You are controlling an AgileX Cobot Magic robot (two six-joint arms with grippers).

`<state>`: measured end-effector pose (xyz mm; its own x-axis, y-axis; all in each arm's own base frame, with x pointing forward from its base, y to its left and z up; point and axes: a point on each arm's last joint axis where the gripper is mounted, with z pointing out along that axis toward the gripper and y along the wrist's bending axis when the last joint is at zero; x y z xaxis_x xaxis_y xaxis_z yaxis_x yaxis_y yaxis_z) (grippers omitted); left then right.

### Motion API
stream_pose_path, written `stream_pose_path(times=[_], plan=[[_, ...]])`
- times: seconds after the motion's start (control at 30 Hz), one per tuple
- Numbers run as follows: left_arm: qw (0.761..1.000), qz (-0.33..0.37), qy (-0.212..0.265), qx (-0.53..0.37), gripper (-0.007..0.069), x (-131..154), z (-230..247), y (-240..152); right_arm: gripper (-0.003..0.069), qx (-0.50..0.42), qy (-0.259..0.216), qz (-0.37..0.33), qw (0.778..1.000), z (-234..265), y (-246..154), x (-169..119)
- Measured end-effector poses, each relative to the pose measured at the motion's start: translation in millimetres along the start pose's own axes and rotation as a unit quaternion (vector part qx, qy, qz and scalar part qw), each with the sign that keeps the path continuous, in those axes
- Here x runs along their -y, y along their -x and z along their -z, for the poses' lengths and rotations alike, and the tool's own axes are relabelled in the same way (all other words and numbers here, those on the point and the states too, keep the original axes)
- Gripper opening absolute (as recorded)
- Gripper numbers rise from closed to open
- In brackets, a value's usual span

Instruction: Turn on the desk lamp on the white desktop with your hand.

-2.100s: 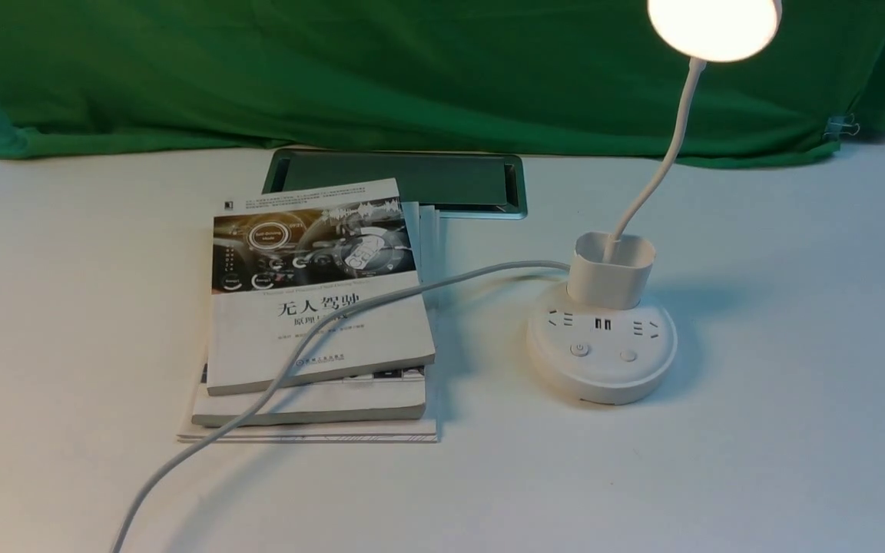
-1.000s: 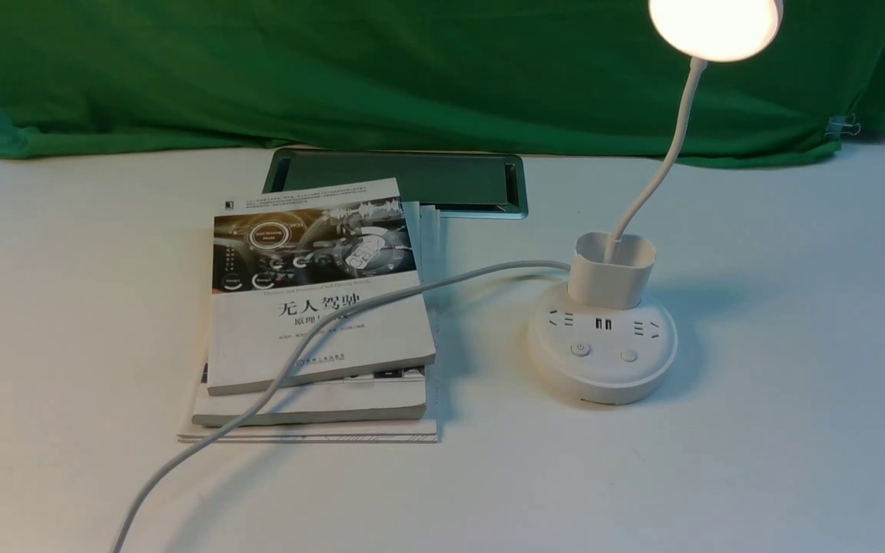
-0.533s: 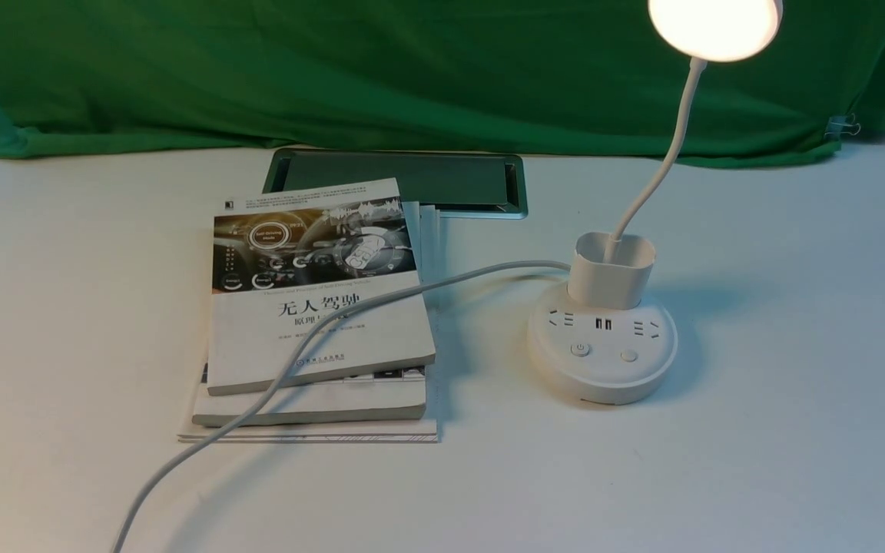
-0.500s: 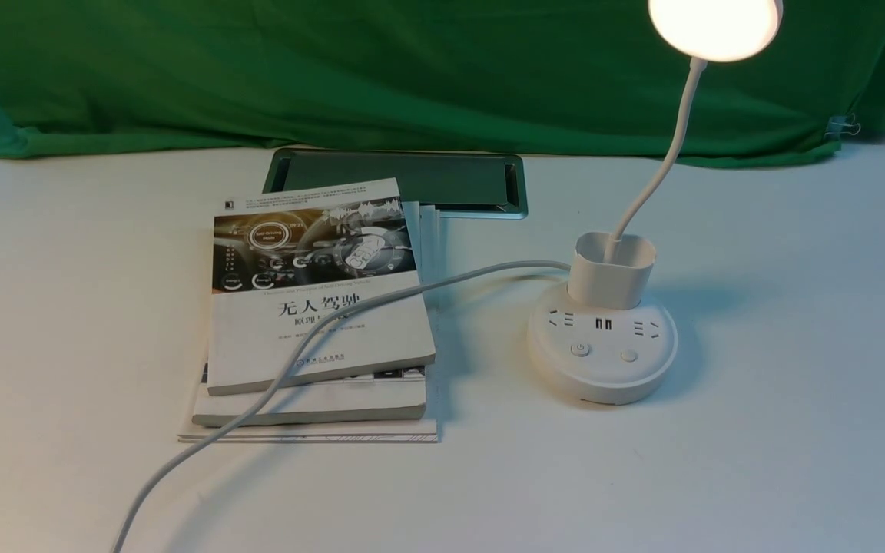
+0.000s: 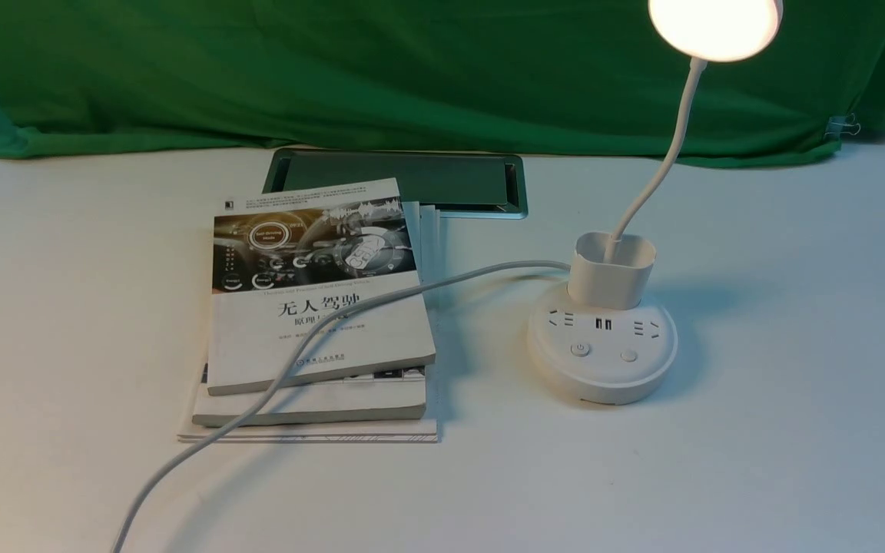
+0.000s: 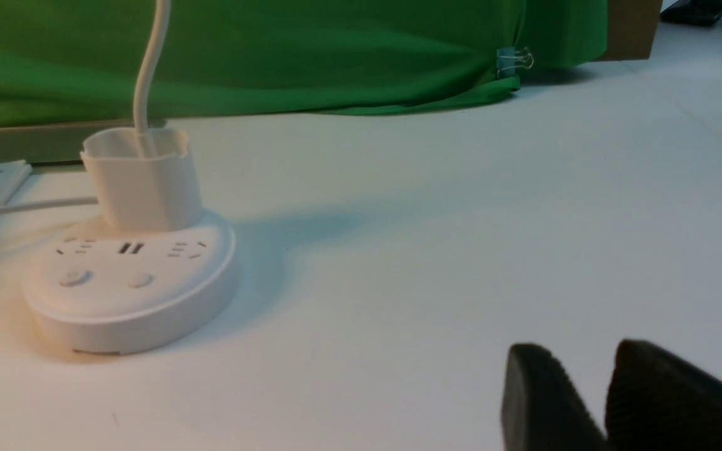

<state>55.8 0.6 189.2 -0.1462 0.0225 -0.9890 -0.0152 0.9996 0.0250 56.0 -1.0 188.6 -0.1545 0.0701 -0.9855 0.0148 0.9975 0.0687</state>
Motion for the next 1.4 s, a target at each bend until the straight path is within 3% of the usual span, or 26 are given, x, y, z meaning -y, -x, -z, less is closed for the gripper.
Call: stream_pose_path(times=[1.4], plan=[[1.000,-0.003,-0.018,0.000,0.0021,2.0,0.0,0.0,0.0238,0.000,0.000,0.000,1.000,0.0,0.0,0.0]])
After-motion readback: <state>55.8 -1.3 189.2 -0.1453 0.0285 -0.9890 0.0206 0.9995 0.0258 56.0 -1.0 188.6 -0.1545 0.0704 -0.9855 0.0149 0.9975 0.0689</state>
